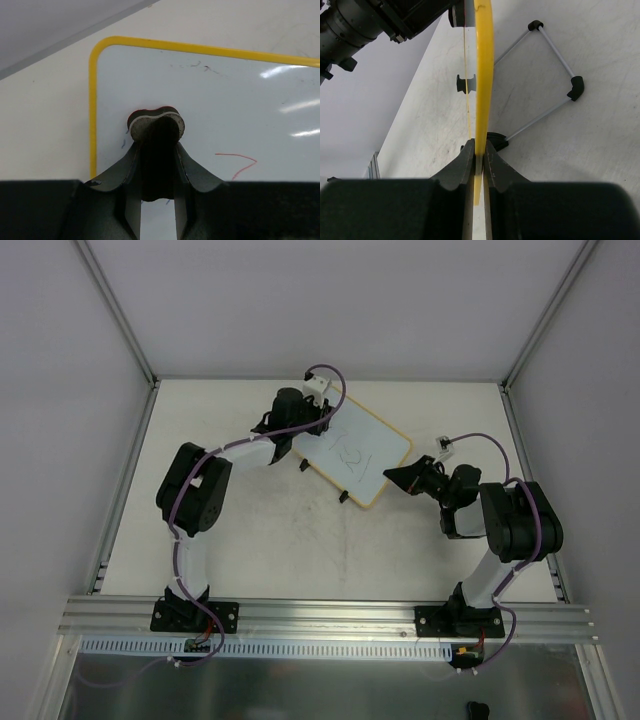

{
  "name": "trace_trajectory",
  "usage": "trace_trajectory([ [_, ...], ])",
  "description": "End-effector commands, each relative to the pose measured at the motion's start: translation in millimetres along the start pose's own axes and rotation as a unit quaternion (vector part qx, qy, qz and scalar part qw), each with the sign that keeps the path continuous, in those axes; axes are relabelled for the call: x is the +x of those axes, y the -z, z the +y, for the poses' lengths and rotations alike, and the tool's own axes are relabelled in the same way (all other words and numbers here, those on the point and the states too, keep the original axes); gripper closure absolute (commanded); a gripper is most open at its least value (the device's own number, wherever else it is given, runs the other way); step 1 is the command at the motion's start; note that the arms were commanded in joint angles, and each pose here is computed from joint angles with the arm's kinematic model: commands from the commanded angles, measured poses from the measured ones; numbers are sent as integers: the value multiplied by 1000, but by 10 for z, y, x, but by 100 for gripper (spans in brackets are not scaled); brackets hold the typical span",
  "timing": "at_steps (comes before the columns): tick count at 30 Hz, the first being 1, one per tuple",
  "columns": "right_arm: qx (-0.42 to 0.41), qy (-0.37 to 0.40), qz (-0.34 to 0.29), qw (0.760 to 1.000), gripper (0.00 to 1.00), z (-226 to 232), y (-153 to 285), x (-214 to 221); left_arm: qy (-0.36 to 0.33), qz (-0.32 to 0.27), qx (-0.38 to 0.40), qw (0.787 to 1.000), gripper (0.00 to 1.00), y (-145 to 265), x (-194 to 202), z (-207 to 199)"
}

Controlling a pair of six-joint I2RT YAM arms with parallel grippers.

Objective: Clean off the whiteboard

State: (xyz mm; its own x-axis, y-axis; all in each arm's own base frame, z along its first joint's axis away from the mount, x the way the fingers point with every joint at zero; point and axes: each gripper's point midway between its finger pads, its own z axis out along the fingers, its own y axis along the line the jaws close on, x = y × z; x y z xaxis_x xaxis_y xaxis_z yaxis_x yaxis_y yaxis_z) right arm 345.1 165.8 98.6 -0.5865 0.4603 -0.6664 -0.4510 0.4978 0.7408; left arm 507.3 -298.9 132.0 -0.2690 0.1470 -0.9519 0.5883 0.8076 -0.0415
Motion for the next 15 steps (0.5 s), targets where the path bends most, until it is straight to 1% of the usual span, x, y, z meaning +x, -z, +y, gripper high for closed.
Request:
trace_trajectory([
  [1,-70,107,-46,991,100,336,-60,-266,1,31,85,996,100,75,224,-755],
  [4,-71,107,-47,991,100,336,-63,-276,-5,34,90,995,100,129,261,-891],
  [8,-71,105,-46,991,100,329,-66,-279,-13,36,125,991,100,255,271,-1238],
  [11,-72,105,-45,991,100,332,-71,-275,-28,41,131,990,100,311,332,-1432],
  [15,-73,104,-44,991,100,334,-73,-272,-36,46,124,991,100,327,398,-1514],
])
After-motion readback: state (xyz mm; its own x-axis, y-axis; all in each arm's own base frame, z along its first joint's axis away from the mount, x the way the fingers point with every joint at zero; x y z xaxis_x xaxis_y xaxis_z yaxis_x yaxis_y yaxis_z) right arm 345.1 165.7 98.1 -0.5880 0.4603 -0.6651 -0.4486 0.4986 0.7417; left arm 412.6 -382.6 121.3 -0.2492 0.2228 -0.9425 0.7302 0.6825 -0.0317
